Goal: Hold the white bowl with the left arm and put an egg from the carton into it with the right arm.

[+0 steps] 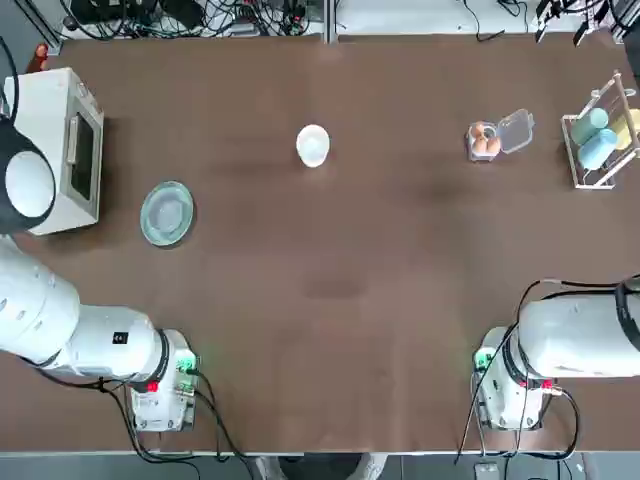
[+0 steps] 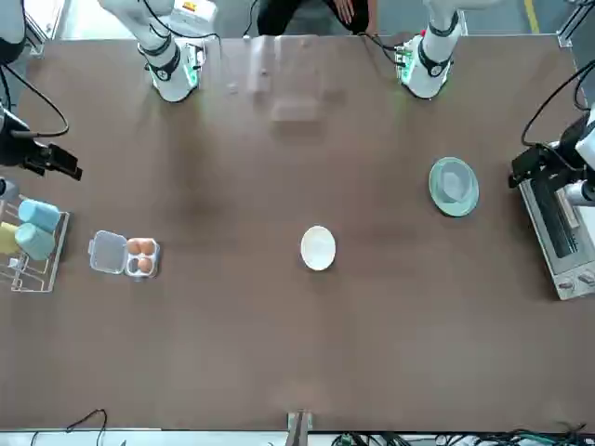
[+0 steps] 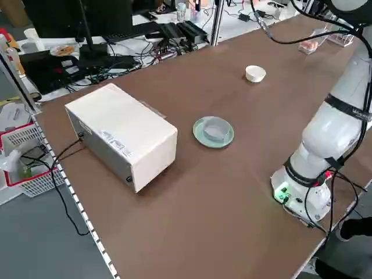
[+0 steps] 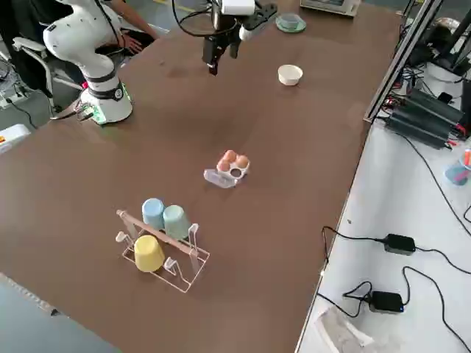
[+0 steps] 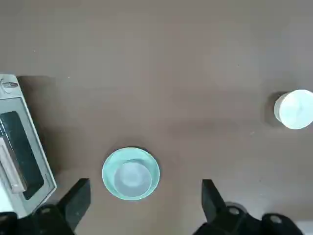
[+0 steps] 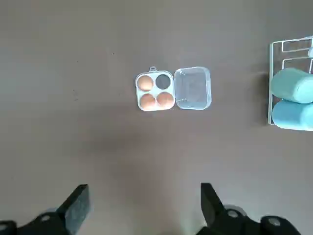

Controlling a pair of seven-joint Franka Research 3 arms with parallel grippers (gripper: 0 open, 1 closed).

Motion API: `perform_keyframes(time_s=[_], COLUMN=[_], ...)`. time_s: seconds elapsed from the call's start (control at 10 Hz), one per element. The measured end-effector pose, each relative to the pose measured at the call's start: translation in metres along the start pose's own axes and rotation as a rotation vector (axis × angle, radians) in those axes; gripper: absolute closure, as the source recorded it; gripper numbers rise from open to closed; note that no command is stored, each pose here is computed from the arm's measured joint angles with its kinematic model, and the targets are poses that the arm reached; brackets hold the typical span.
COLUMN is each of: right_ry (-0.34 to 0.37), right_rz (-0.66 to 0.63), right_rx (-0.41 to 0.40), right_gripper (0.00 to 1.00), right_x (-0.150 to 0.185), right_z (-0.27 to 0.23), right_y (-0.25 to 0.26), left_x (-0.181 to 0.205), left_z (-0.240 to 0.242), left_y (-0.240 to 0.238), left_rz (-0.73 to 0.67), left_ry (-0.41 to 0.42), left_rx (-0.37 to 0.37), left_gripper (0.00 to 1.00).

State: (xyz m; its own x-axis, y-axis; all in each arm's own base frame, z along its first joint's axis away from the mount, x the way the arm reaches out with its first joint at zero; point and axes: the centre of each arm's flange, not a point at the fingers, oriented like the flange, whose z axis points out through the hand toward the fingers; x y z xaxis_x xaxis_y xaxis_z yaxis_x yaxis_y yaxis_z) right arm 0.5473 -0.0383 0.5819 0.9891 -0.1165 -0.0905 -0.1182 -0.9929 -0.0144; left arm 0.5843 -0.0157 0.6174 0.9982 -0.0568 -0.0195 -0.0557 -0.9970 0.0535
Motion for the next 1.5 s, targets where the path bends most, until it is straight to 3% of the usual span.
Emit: perform_keyframes(time_s=[0.3,0.6,1.0,1.2,1.5], right_ry=[-0.001,-0.001,-0.019,-0.014,-0.01], right_rz=[0.0,0.0,-0.007,-0.018,-0.049], right_rx=[0.0,0.0,0.009,0.012,0.013], right_gripper=[0.0,0.0,0.0,0.0,0.0], right_x=[0.0,0.0,0.01,0.027,0.066], right_z=[0.0,0.001,0.016,0.035,0.093], right_y=[0.0,0.0,-0.006,-0.013,-0.035], left_x=[0.0,0.017,0.042,0.058,0.085], left_z=[0.007,0.031,0.08,0.114,0.172], left_y=[-0.004,-0.045,-0.057,-0.049,-0.041], left_rz=[0.003,0.033,0.496,0.646,0.809], left_ry=[-0.032,-0.045,-0.022,0.011,0.089], left_rx=[-0.028,-0.185,-0.275,-0.394,-0.488], left_gripper=[0.0,0.0,0.0,0.0,0.0])
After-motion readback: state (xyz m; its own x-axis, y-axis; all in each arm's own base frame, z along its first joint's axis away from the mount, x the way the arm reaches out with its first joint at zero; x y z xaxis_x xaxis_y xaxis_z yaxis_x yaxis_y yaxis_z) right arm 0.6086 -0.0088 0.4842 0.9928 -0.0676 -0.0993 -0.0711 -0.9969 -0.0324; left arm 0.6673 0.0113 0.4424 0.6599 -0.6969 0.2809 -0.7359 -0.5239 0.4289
